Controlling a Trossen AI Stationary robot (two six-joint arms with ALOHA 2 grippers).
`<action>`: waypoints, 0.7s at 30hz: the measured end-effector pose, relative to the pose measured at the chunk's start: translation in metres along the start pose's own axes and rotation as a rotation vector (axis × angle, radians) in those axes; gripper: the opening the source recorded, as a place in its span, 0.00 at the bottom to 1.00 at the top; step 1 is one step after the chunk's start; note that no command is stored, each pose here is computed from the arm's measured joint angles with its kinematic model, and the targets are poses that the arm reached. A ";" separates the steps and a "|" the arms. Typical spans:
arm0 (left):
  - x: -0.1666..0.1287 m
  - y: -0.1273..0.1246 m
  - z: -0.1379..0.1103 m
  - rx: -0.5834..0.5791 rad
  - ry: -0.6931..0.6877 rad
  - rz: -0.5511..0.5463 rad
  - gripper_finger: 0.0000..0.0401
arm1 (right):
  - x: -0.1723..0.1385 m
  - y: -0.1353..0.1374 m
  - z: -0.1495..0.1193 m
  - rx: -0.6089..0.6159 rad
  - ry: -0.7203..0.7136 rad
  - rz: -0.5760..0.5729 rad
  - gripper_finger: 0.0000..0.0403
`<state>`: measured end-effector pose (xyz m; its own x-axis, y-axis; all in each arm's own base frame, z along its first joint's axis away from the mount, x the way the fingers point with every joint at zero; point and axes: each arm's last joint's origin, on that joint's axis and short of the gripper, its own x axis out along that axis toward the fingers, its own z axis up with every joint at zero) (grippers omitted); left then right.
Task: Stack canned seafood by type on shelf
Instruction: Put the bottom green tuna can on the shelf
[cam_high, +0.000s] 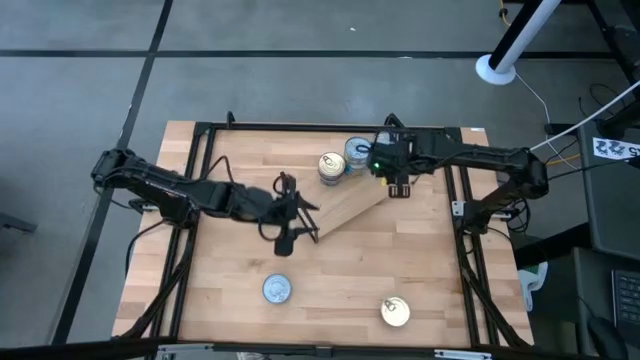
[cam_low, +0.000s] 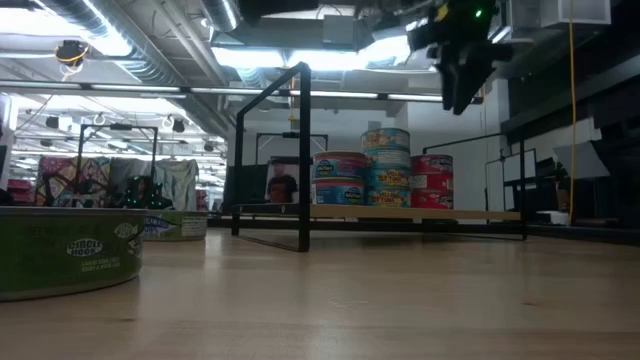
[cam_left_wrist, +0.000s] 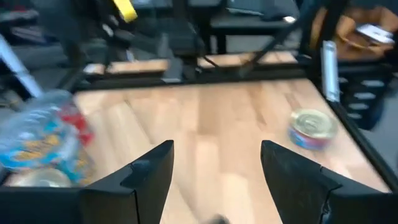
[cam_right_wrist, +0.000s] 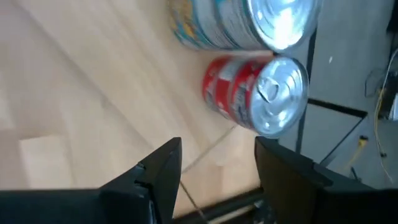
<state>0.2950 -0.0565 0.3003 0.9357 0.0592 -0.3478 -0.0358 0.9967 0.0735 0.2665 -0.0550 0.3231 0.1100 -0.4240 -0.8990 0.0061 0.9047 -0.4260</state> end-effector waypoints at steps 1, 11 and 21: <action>-0.001 -0.005 -0.001 0.001 0.009 -0.017 0.59 | -0.005 0.004 0.000 -0.002 -0.017 0.003 0.50; -0.017 -0.050 -0.017 -0.140 0.155 -0.144 0.59 | -0.045 0.057 -0.005 0.030 -0.167 0.110 0.50; -0.038 -0.073 -0.055 -0.394 0.517 -0.061 0.59 | -0.077 0.117 0.008 -0.137 -0.434 0.436 0.50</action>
<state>0.2429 -0.1283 0.2565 0.6537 -0.0764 -0.7529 -0.2059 0.9394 -0.2741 0.2664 0.0840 0.3435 0.4670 0.0643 -0.8819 -0.2545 0.9649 -0.0645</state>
